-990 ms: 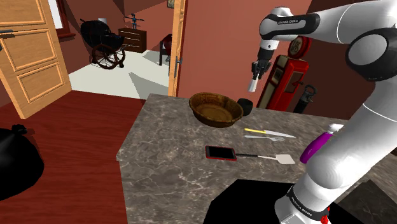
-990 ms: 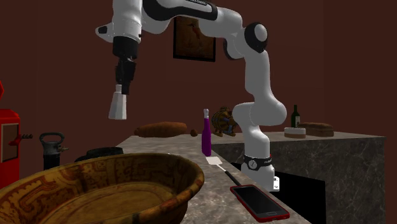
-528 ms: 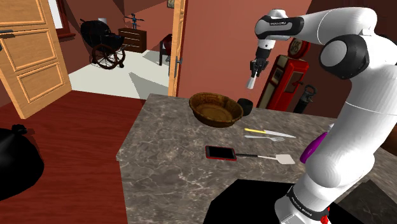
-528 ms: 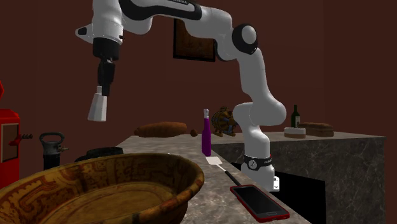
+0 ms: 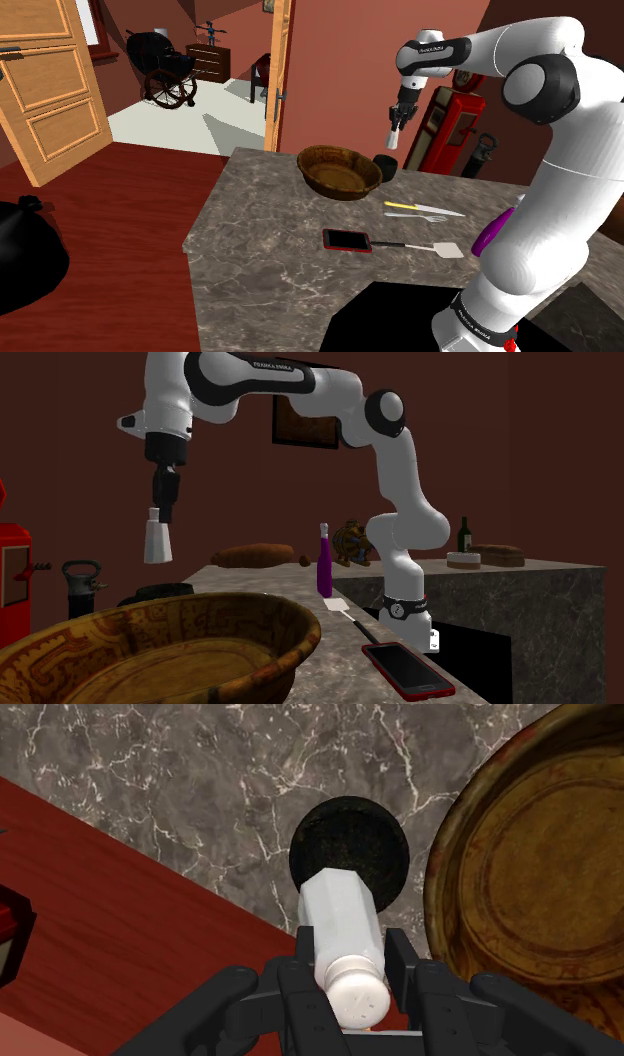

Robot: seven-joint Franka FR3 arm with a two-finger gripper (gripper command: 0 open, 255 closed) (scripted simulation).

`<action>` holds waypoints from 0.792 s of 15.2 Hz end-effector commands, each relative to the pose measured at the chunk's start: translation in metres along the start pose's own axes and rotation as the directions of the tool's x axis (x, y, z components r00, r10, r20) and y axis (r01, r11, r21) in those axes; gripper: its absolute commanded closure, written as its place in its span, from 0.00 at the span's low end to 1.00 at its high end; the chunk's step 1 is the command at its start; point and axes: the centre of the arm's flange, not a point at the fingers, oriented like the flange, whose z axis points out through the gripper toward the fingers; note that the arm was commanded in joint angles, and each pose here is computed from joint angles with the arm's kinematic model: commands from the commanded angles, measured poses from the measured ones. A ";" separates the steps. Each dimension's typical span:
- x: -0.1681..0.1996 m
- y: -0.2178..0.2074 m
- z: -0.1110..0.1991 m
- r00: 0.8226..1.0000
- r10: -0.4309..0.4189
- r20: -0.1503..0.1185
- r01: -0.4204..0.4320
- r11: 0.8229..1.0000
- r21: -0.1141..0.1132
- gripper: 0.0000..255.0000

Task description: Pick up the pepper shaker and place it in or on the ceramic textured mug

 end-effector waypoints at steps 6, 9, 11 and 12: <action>-0.001 -0.002 0.037 1.000 0.000 -0.001 0.000 1.000 0.000 1.00; -0.002 -0.003 0.056 1.000 0.000 -0.001 0.000 1.000 0.000 1.00; -0.002 -0.003 0.056 1.000 0.000 -0.001 0.000 1.000 0.000 1.00; -0.002 -0.003 0.056 1.000 0.000 -0.001 0.000 1.000 0.000 1.00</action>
